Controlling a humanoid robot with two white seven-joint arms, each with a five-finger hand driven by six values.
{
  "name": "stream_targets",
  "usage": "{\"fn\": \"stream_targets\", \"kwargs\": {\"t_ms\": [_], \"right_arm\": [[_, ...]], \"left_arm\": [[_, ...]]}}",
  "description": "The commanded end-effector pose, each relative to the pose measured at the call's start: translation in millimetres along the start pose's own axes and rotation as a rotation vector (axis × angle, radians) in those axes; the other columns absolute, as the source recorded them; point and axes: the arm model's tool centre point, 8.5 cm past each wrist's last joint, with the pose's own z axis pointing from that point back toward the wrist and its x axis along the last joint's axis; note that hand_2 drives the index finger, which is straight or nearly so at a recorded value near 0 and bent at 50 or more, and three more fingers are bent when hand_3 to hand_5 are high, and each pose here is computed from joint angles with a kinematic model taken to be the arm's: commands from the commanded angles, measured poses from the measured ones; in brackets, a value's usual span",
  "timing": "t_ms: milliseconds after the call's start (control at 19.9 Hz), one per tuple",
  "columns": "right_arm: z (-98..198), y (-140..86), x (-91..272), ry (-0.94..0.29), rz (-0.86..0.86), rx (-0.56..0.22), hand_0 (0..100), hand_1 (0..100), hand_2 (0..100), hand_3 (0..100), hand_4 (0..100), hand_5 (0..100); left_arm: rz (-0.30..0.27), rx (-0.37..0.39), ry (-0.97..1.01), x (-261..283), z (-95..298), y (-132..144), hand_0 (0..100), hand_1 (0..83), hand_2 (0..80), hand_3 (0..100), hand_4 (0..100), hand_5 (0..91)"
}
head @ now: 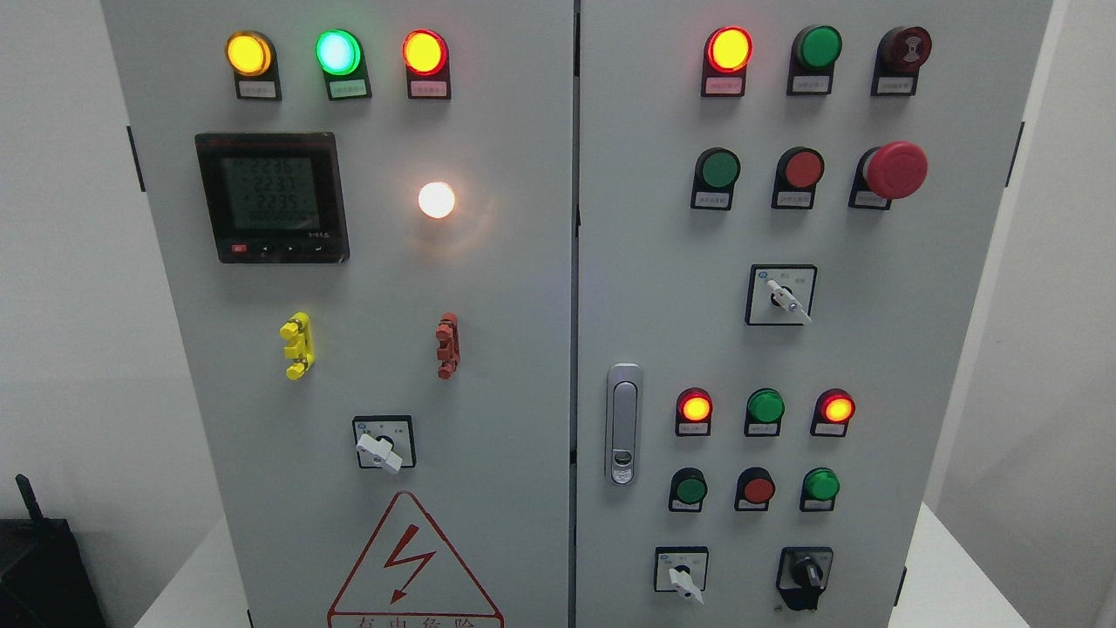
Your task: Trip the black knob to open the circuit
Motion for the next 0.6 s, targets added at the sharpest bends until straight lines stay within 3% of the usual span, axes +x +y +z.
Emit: {"fn": "stream_targets", "kwargs": {"t_ms": [0,201,552], "right_arm": [[0.0,0.1,1.4,-0.007,-0.023,0.003,0,14,0,0,0,0],[0.0,0.2,4.5,-0.033,-0.013,0.004,0,14,0,0,0,0],[6.7,-1.7,62.1,-0.317,0.014,-0.014,0,11,0,0,0,0]], "left_arm": [[-0.003,0.002,-0.015,5.4,-0.6,0.5,12,38.9,0.0,0,0,0.0],[-0.001,0.002,-0.015,5.4,-0.6,0.5,12,38.9,0.0,0,0,0.0],[-0.003,0.002,-0.015,5.4,-0.6,0.5,12,38.9,0.0,0,0,0.0]]}}
